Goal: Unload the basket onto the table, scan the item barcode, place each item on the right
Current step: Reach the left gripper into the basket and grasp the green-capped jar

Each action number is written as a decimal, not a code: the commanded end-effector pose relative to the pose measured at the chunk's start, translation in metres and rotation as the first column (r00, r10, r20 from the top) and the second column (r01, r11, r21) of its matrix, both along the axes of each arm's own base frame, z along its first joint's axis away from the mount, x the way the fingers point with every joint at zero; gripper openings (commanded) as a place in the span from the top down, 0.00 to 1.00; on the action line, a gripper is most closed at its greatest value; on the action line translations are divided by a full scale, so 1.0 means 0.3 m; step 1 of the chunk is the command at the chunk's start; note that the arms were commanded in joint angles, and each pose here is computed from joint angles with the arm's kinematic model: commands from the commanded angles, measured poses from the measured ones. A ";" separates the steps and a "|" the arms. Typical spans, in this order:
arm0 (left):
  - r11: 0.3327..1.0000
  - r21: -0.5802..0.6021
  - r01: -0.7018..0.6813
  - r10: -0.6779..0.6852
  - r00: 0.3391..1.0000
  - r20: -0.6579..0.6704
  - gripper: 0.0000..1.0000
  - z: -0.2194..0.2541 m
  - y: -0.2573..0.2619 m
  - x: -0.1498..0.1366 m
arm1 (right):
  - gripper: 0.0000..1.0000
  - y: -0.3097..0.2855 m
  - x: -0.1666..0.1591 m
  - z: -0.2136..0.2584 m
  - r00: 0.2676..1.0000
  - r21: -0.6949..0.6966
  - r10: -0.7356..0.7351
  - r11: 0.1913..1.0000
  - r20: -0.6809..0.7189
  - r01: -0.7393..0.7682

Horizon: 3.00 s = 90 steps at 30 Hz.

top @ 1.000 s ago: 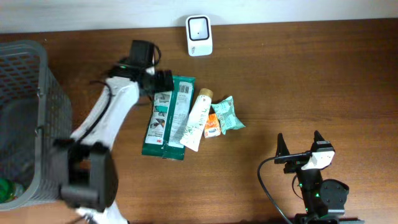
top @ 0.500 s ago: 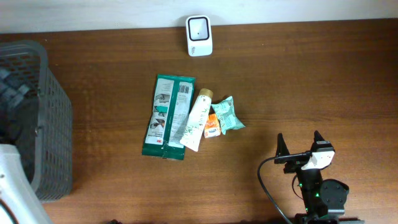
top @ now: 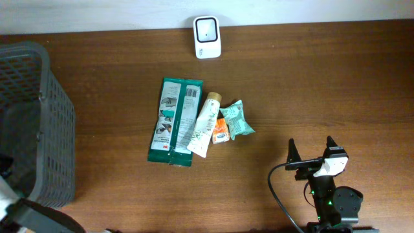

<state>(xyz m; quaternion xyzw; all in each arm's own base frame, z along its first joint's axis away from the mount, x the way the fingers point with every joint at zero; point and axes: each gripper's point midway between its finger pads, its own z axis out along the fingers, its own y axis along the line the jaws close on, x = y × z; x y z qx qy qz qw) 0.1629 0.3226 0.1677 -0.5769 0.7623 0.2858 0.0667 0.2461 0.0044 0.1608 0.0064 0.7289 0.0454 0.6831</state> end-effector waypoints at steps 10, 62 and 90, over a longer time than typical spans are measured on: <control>0.993 -0.108 0.043 -0.059 0.987 -0.152 0.12 -0.196 0.089 -0.039 | 0.02 0.000 -0.001 -0.007 1.000 -0.006 0.003 1.000 -0.003 -0.004; 0.903 -0.272 0.332 -0.303 0.942 0.145 0.02 -0.222 -0.045 0.364 | 0.02 0.000 -0.001 -0.007 1.000 -0.006 0.003 1.000 -0.003 -0.004; 0.872 -0.052 0.487 -0.405 0.776 0.483 0.41 0.393 -0.050 0.581 | 0.01 0.000 -0.001 -0.007 1.000 -0.006 0.003 1.000 -0.003 -0.004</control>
